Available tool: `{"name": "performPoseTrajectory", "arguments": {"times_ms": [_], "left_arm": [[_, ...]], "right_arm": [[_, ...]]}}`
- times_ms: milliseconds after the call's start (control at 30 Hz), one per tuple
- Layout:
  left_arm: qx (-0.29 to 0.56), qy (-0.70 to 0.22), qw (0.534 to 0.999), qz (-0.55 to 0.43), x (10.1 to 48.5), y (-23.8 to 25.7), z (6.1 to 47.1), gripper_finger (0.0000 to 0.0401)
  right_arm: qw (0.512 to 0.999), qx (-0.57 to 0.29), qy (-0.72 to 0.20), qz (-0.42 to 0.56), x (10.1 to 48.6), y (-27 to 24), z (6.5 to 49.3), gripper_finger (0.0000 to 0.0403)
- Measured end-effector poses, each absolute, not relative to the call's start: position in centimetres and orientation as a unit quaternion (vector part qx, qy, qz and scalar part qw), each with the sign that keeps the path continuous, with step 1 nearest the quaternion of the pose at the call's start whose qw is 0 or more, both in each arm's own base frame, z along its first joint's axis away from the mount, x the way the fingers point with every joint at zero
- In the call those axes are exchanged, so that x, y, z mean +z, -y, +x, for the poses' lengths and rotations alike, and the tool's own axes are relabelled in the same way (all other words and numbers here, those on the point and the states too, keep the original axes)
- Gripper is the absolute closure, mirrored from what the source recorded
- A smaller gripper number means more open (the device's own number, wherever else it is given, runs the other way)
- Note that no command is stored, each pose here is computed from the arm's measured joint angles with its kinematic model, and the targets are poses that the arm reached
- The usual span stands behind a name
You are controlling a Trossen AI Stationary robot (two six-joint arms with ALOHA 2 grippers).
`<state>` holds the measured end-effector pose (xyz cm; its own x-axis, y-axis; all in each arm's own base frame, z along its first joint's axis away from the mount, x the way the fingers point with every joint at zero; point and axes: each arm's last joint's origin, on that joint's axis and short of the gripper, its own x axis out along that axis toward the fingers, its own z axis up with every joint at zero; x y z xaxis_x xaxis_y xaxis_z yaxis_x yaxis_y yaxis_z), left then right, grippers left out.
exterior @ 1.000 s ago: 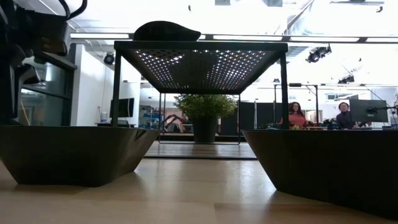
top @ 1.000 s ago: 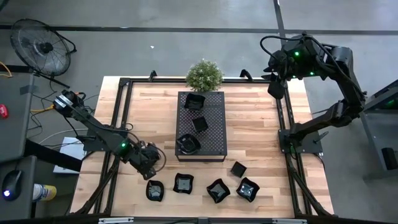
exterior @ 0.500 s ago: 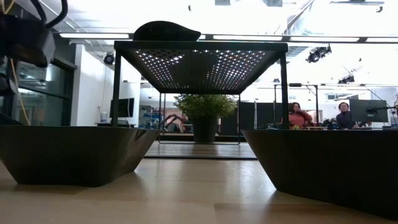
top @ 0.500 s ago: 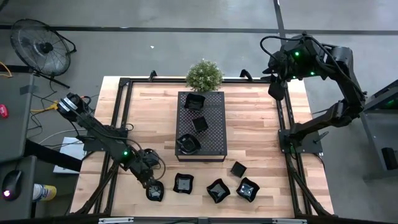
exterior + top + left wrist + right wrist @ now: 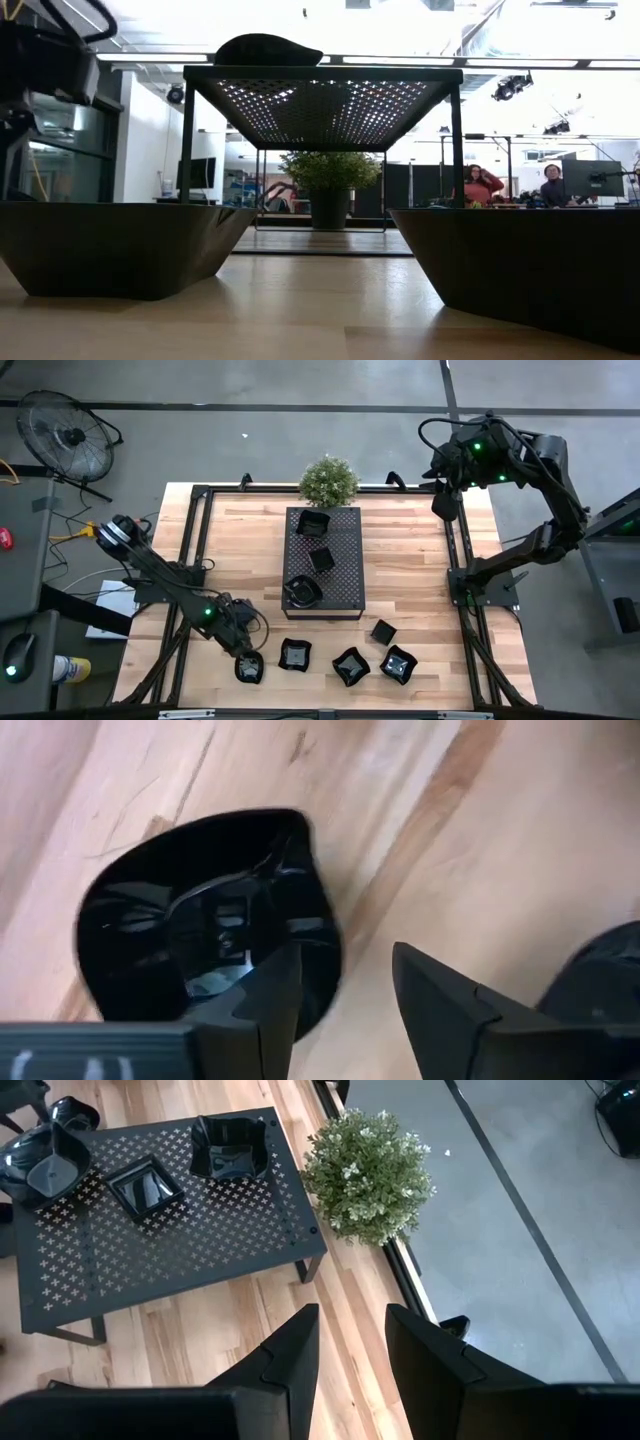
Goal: Pick & Place Mini shaped plates
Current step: Stack the leaf-shaped plate on top of the leaf-shaped plates on the shelf
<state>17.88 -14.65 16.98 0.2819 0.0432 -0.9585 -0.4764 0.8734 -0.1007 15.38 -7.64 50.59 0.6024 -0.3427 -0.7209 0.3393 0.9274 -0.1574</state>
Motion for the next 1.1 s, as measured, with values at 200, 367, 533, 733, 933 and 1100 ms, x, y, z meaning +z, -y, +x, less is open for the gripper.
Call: {"name": "performPoseTrajectory", "arguments": {"times_ms": [200,367,533,733,933,1100], "left_arm": [[0.181,-0.585,0.772,-0.170,15.9,14.8,18.1,0.0261],[0.190,-0.595,0.765,-0.156,15.2,14.9,18.2,0.0264],[0.190,-0.597,0.764,-0.157,15.1,14.9,18.2,0.0265],[0.188,-0.599,0.762,-0.158,15.1,14.9,18.2,0.0305],[0.189,-0.598,0.763,-0.159,15.2,14.9,18.2,0.0375],[0.191,-0.597,0.762,-0.161,15.2,14.9,18.2,0.0396]], "right_arm": [[0.895,-0.193,-0.402,0.002,50.6,7.6,15.4,0.0290],[0.895,-0.196,-0.401,0.009,50.6,7.6,15.4,0.0290],[0.895,-0.196,-0.401,0.009,50.6,7.6,15.4,0.0290],[0.895,-0.196,-0.401,0.009,50.6,7.6,15.4,0.0290],[0.895,-0.196,-0.400,0.009,50.6,7.6,15.4,0.0290],[0.895,-0.196,-0.401,0.009,50.6,7.6,15.4,0.0290]]}}
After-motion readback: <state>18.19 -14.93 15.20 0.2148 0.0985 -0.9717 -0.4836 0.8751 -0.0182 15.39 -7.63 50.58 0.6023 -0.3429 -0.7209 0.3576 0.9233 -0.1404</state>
